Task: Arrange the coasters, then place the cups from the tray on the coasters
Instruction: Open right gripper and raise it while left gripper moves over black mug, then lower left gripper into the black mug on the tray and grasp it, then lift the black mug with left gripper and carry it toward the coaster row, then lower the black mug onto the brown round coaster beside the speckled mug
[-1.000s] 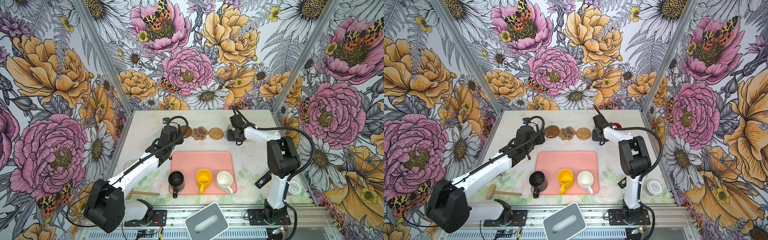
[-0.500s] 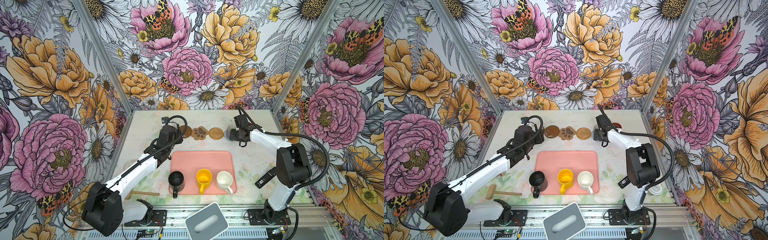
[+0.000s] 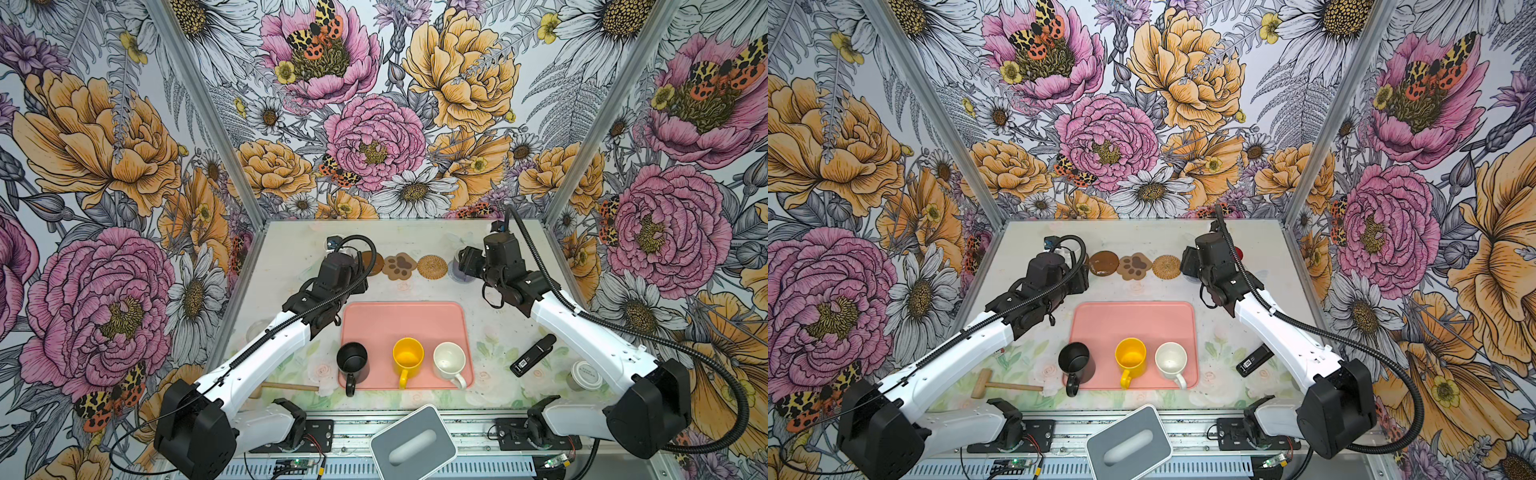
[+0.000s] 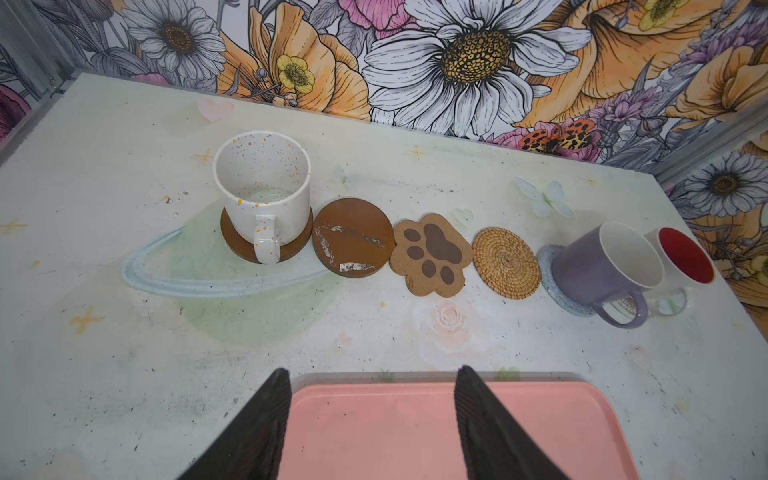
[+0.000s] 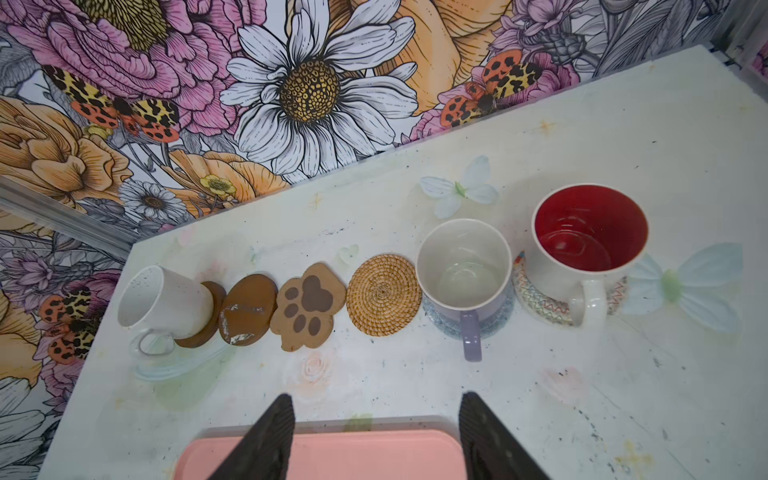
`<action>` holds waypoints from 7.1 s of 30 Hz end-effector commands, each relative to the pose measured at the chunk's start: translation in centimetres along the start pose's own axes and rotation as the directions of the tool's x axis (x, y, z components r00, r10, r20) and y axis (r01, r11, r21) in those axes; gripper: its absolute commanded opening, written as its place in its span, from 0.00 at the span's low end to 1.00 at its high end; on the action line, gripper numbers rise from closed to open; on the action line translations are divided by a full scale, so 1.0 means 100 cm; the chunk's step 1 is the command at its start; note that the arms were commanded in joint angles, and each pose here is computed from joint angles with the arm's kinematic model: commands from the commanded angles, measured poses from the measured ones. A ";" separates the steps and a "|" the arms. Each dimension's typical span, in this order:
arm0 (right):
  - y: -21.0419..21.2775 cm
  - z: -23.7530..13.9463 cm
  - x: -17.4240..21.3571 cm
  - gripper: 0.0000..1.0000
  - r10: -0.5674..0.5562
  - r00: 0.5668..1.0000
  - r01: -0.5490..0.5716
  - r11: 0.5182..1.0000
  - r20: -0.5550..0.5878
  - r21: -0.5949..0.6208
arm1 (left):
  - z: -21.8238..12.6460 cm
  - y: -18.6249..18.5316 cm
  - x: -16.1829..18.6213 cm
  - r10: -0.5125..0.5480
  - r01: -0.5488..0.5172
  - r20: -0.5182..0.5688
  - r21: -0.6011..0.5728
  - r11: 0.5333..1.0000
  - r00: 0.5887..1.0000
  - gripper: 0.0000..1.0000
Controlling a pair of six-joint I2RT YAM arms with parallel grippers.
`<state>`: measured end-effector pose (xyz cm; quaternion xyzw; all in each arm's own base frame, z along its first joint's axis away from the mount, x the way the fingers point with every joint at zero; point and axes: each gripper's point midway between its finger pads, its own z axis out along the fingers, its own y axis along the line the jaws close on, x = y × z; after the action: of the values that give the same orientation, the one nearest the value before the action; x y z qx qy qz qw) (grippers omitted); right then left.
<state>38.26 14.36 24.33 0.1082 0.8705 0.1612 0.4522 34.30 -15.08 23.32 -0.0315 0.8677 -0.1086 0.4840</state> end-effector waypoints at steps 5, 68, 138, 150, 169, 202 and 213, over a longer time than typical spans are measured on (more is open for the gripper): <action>0.014 -0.004 0.000 0.65 0.040 0.998 -0.037 0.997 0.039 -0.070 | -0.051 -0.002 0.032 0.059 -0.060 -0.104 -0.004 0.998 0.993 0.64; 0.038 0.045 0.030 0.68 0.035 0.996 -0.048 0.984 -0.079 -0.171 | -0.124 0.023 0.242 -0.030 -0.046 -0.628 -0.105 0.993 0.777 0.55; 0.034 0.053 0.034 0.68 0.039 0.995 -0.056 0.983 -0.096 -0.175 | -0.084 -0.005 0.194 0.008 -0.050 -0.433 -0.085 0.995 0.901 0.00; 0.032 0.053 0.034 0.67 0.043 0.994 -0.061 0.983 -0.099 -0.176 | -0.047 -0.009 0.135 0.035 -0.067 -0.372 -0.074 0.995 0.928 0.00; 0.016 0.050 0.031 0.68 0.061 0.993 -0.076 0.984 -0.098 -0.163 | 0.061 -0.030 0.032 0.029 -0.044 -0.269 -0.052 0.998 0.963 0.00; -0.003 0.052 0.029 0.68 0.089 0.991 -0.101 0.986 -0.098 -0.135 | 0.184 -0.011 0.034 0.039 -0.081 -0.367 -0.102 0.991 0.929 0.00; -0.006 0.056 0.029 0.68 0.092 0.990 -0.105 0.986 -0.104 -0.129 | 0.196 -0.008 0.031 0.034 -0.078 -0.366 -0.107 0.991 0.930 0.00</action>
<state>40.96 15.87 18.23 0.1140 0.8774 0.2411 0.3989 46.33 -18.81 7.28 -0.0107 0.9667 -0.0209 0.2549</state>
